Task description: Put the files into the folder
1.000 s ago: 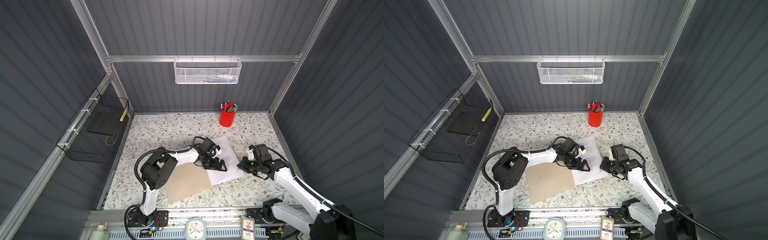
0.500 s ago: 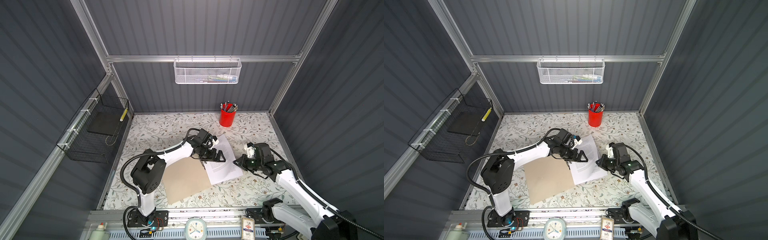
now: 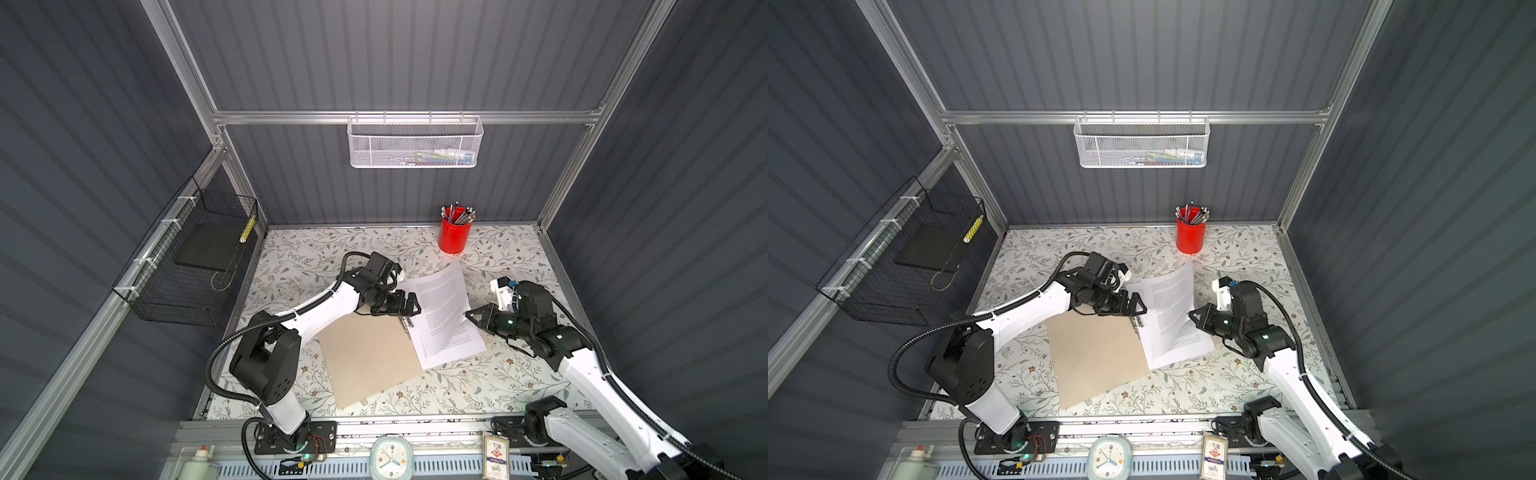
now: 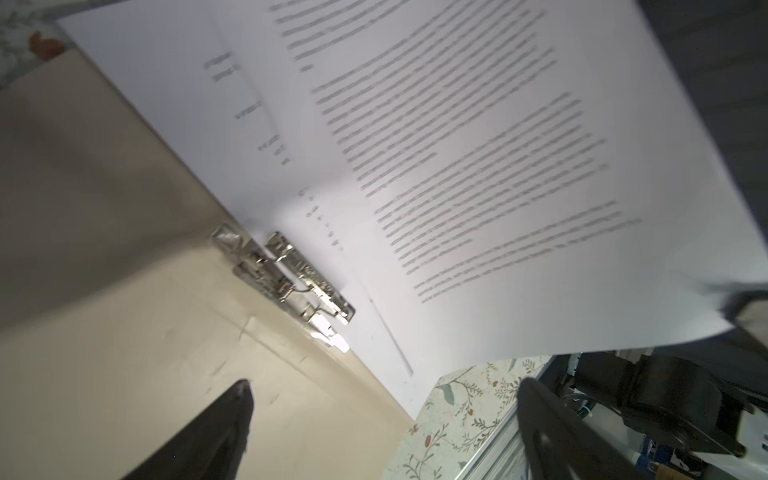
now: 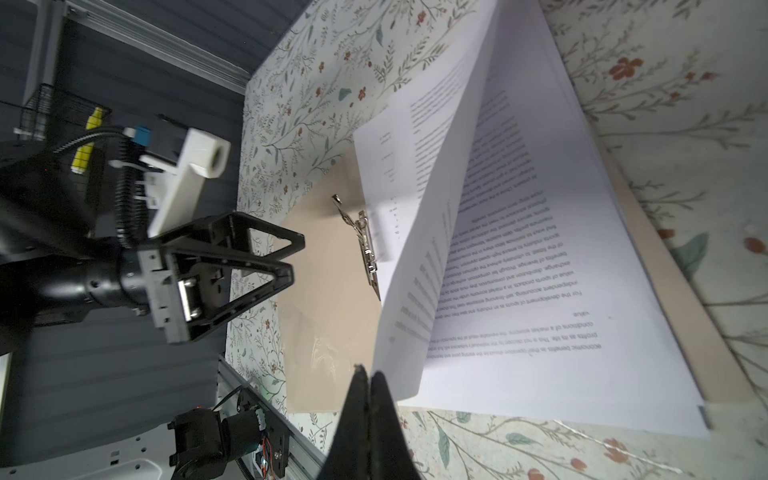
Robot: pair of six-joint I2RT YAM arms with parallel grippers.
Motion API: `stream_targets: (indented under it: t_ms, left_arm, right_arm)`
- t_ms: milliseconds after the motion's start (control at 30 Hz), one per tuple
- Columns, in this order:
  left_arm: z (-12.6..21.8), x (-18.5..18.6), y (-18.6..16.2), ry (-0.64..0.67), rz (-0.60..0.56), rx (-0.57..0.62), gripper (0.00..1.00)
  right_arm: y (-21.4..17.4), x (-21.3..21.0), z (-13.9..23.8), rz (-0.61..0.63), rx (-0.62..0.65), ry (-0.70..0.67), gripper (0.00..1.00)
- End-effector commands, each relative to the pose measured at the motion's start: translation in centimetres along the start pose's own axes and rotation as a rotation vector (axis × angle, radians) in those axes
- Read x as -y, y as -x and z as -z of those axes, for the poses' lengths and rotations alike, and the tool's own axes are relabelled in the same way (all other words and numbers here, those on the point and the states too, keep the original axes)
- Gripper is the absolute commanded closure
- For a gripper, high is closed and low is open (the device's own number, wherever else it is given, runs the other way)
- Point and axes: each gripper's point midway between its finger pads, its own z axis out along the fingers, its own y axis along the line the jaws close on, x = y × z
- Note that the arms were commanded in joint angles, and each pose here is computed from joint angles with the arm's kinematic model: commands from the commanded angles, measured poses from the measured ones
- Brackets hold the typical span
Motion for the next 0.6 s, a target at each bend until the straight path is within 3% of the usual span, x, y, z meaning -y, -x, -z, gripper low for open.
stream_targets:
  t_ms: [0, 267, 567]
  left_arm:
    - [1.7, -1.8, -0.4, 0.052, 0.037, 0.021, 0.01]
    - [4.4, -5.9, 0.6, 0.063, 0.187, 0.095, 0.01]
    - [11.4, -10.3, 1.8, 0.137, 0.316, 0.258, 0.00]
  right_arm:
    - [2.0, -4.3, 1.7, 0.104, 0.061, 0.109, 1.00]
    - [5.4, -14.6, 1.7, 0.272, 0.060, 0.274, 1.00]
    - [6.3, -26.3, -3.8, 0.346, -0.129, 0.512, 1.00]
